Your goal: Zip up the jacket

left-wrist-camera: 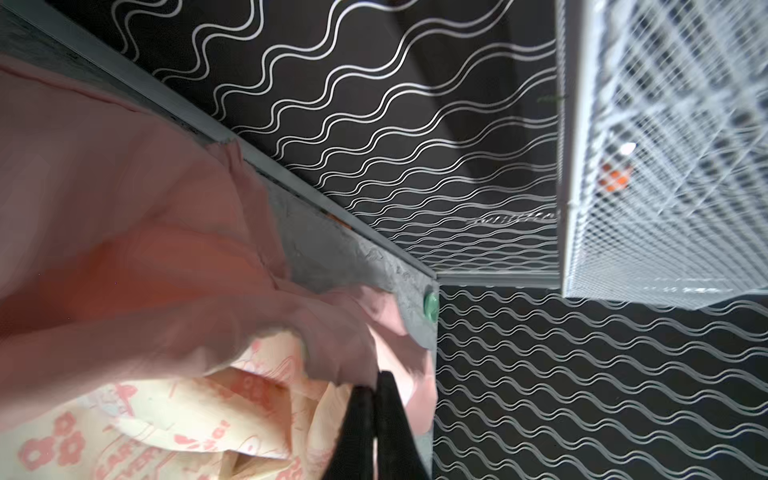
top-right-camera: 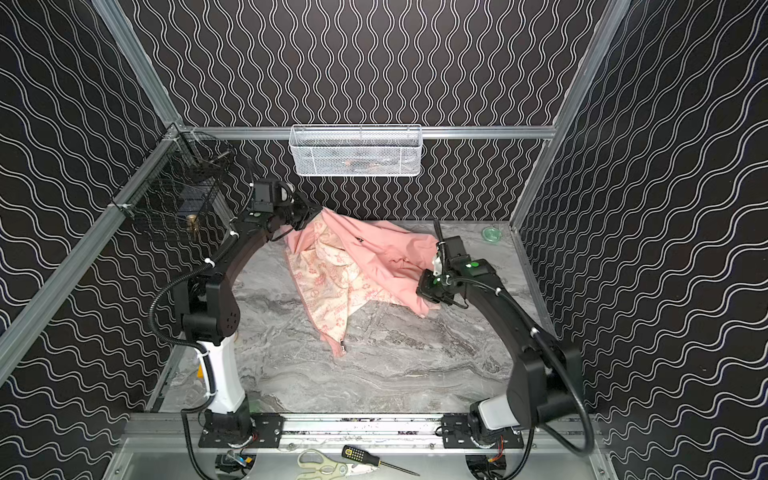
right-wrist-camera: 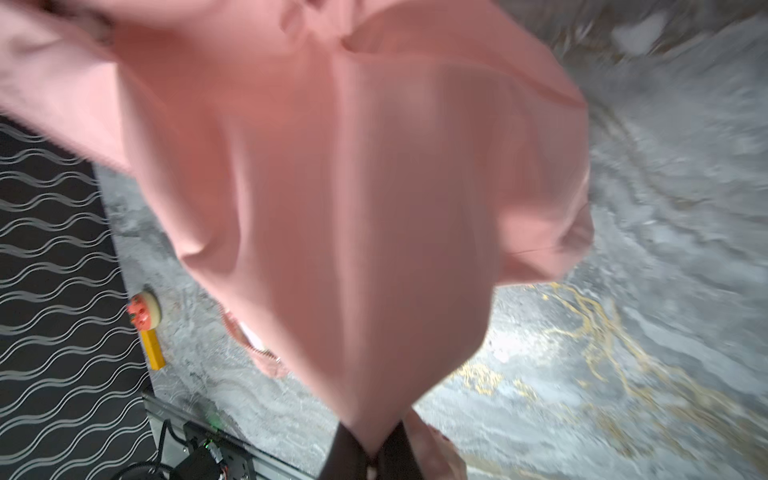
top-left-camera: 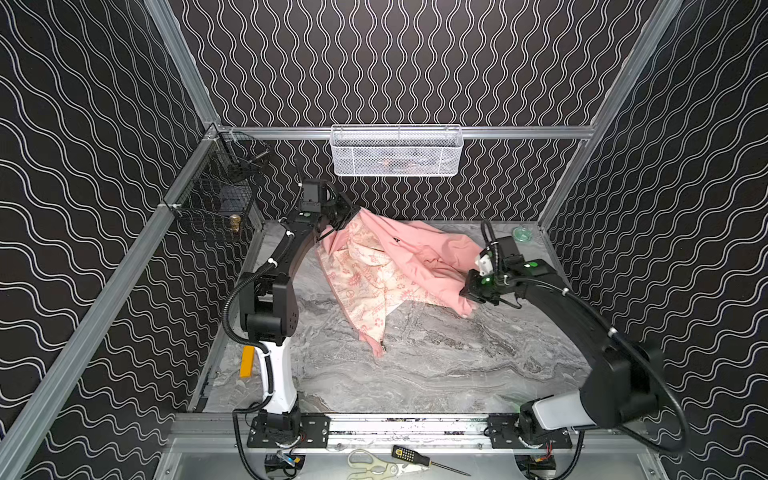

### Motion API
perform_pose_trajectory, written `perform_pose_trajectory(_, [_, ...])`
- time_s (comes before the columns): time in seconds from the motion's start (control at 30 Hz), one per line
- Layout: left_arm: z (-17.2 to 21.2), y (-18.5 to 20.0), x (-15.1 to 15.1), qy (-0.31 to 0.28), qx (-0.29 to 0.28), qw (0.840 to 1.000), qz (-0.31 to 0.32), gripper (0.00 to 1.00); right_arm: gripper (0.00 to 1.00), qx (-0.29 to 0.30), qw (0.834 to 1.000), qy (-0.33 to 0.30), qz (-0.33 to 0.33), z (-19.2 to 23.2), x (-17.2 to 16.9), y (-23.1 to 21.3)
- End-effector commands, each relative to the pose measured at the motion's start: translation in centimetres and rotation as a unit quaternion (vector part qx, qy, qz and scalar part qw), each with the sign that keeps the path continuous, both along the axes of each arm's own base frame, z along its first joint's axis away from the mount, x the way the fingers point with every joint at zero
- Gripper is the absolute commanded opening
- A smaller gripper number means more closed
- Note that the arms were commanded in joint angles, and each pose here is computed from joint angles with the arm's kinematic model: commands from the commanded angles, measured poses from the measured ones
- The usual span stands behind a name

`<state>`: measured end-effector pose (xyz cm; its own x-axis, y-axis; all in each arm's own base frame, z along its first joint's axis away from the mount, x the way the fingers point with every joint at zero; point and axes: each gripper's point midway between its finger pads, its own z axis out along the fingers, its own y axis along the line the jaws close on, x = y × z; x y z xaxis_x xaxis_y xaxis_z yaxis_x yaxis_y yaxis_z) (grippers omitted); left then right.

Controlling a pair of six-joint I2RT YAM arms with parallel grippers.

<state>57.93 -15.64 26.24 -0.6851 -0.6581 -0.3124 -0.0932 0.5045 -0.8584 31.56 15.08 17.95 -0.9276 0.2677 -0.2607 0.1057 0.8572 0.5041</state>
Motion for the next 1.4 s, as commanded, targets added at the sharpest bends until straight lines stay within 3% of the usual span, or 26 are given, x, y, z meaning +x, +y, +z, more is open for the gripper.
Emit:
perform_pose_trajectory(0.0, [3.7, 0.3, 0.6, -0.043, -0.023, 0.999, 0.018, 0.0, 0.0, -0.014, 1.0, -0.009, -0.001, 2.5, -2.3, -1.3])
perform_pose_trajectory(0.2, [9.3, 0.7, 0.1, -0.094, -0.025, 0.995, 0.028, 0.0, 0.0, 0.041, 0.99, -0.134, 0.008, 11.9, -3.9, -1.0])
perform_pose_trajectory(0.33, [10.2, 0.9, 0.0, -0.101, -0.029, 0.994, 0.033, 0.0, 0.0, 0.072, 0.981, -0.18, 0.033, 16.1, -4.6, -0.3])
perform_pose_trajectory(0.6, [1.8, 0.8, 0.7, -0.025, -0.03, 0.998, 0.045, 0.0, 0.0, 0.038, 0.995, -0.083, 0.039, 10.1, -4.0, -0.2])
perform_pose_trajectory(0.93, [-5.7, 0.2, 3.2, 0.024, -0.028, 0.998, 0.043, 0.0, 0.0, 0.068, 0.994, 0.017, 0.088, 2.8, -4.5, 3.4])
perform_pose_trajectory(1.13, [-8.2, -0.1, 5.6, 0.026, -0.032, 0.998, 0.042, 0.0, 0.0, 0.074, 0.985, 0.056, 0.145, 0.5, -5.6, 6.8])
perform_pose_trajectory(1.37, [-8.6, 0.7, 8.0, -0.004, -0.097, 0.993, 0.066, 0.0, 0.0, 0.1, 0.955, 0.107, 0.258, -0.8, -9.0, 11.9])
